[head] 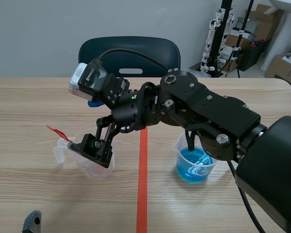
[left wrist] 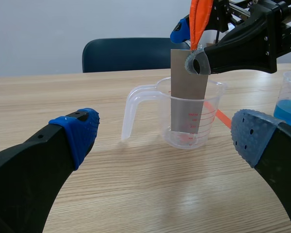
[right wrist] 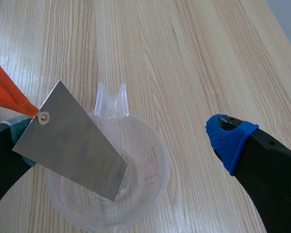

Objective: Do the redox reaction experiment. return to the home posture

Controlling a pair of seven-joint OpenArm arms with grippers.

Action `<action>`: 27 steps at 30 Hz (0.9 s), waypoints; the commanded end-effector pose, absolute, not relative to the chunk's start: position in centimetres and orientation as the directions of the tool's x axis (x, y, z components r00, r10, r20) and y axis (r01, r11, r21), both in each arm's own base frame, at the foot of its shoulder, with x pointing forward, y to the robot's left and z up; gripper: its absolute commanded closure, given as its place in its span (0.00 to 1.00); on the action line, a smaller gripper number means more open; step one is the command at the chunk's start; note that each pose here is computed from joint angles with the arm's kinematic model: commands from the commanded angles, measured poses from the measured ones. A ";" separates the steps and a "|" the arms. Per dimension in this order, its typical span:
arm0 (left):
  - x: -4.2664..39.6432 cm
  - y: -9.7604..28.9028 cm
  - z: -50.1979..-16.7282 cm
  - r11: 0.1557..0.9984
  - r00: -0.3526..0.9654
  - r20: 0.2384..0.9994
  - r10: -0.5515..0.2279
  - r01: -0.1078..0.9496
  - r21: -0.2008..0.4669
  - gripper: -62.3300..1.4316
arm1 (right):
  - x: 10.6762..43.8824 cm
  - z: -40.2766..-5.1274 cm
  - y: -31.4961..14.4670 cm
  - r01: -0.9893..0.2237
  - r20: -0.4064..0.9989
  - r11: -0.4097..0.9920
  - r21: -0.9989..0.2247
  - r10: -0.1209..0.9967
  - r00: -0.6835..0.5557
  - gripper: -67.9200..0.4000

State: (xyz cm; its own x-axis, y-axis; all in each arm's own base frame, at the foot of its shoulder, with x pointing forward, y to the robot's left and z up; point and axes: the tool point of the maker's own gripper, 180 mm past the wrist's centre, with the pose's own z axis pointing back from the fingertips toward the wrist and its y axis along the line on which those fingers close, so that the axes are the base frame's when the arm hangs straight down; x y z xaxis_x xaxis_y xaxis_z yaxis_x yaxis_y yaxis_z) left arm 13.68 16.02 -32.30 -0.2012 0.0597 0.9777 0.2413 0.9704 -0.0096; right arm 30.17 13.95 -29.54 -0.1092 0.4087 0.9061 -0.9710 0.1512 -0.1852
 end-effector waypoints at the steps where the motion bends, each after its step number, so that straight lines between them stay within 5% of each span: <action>1: 13.7 16.4 -31.9 0.969 -0.219 0.975 0.046 0.246 0.010 0.08 | 30.5 -28.1 14.7 -0.968 0.917 0.151 -0.199 0.377 -0.129 0.00; 16: 12.3 19.2 -36.1 0.941 0.051 0.991 -0.124 0.322 0.101 0.08 | 30.2 -26.1 15.4 -0.966 0.934 0.145 -0.215 0.318 -0.161 0.00; 27: 14.5 18.8 -30.3 0.902 -0.022 0.990 -0.138 0.409 0.135 0.08 | 28.6 -21.1 16.6 -0.965 0.958 0.107 -0.238 0.188 -0.215 0.00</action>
